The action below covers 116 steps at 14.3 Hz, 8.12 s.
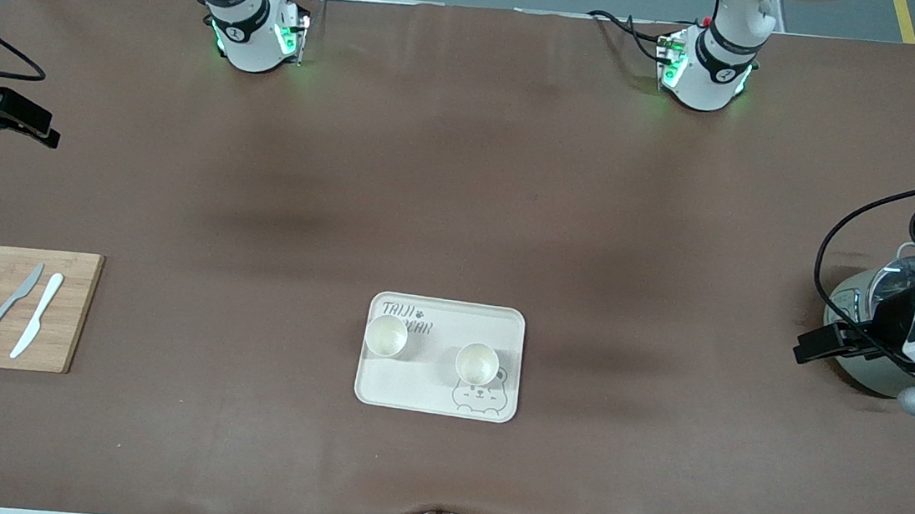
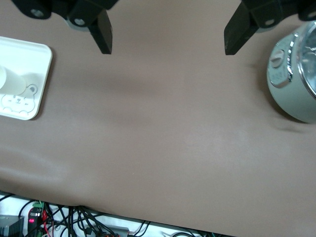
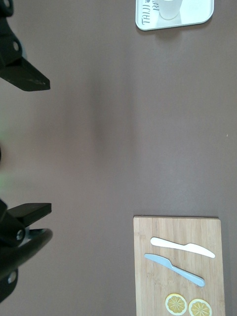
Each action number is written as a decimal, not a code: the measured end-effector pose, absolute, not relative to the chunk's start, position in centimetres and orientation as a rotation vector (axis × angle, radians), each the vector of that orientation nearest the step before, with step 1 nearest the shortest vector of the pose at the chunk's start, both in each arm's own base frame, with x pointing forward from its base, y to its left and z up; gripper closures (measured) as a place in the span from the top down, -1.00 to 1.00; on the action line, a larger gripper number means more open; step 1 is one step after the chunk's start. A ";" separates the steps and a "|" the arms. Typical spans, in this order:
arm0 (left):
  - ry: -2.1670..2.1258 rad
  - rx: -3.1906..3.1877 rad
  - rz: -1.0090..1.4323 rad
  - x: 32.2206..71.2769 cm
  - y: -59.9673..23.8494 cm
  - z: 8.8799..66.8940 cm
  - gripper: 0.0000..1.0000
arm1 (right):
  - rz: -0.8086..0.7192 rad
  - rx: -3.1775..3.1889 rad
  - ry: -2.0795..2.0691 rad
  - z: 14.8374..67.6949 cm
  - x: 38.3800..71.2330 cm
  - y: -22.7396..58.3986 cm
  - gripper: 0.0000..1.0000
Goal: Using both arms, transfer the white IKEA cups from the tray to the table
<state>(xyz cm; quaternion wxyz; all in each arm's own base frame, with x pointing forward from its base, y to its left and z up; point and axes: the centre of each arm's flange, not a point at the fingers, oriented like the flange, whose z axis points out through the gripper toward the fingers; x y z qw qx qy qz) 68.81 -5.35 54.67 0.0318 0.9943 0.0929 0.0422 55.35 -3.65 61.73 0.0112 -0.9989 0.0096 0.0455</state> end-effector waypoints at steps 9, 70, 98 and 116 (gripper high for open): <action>0.369 3.013 0.157 65.4 -29.2 51.8 1.00 | 0.139 -3.116 0.030 61.7 55.4 -3.6 1.00; 0.207 3.001 0.343 66.3 -43.0 22.9 0.01 | 0.520 -2.824 0.865 42.1 63.8 9.6 1.00; 0.278 3.006 0.317 66.3 -43.2 25.4 -0.93 | 0.161 -2.636 1.291 31.9 67.6 26.1 1.00; -0.159 3.189 -0.079 65.2 -18.9 52.9 -0.93 | 0.135 -2.658 1.262 24.3 64.2 35.8 0.31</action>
